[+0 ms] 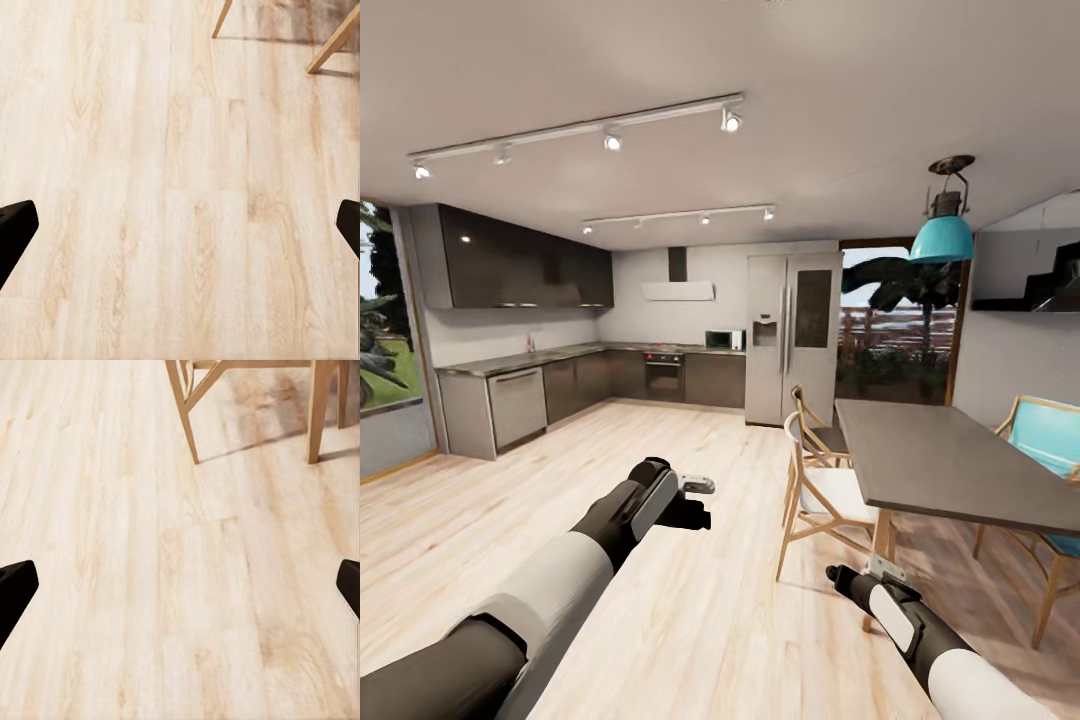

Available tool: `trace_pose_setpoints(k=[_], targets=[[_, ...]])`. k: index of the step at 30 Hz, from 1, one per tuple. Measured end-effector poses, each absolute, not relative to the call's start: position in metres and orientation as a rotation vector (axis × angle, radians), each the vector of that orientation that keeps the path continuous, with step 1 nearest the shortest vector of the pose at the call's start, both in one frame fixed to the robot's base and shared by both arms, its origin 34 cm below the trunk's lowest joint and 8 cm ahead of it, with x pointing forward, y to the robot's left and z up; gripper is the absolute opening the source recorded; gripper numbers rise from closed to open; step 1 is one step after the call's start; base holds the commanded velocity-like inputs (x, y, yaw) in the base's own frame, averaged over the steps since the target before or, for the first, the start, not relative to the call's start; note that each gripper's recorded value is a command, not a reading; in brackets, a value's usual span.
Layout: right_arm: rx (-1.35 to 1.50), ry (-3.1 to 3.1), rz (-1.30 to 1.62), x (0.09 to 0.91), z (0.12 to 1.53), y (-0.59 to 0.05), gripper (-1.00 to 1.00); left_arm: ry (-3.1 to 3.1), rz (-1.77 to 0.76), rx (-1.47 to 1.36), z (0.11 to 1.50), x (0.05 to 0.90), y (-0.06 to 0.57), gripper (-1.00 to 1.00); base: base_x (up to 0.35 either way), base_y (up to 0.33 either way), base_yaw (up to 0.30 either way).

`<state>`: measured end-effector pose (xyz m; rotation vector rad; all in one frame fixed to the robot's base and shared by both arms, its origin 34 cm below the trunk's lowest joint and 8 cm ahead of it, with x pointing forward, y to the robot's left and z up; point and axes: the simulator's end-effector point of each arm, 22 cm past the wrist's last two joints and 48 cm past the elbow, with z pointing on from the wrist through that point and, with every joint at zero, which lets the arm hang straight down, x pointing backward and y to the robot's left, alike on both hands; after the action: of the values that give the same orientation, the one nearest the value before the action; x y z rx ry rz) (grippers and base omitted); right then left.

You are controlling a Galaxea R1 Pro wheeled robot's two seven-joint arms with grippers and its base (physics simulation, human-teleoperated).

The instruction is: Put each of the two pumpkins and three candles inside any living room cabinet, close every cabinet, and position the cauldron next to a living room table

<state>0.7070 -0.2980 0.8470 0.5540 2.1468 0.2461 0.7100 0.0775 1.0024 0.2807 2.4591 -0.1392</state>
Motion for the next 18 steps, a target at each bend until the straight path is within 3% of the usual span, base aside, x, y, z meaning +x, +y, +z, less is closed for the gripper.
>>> trace_pose_setpoints(k=[18], targets=[[0.555, 2.151, 0.246, 0.7059, 0.8468, -0.2987, 1.0, 2.458, -0.144, 0.283, 1.0044, 0.7099, 0.0763, 1.0, 0.0, 0.0, -0.289]])
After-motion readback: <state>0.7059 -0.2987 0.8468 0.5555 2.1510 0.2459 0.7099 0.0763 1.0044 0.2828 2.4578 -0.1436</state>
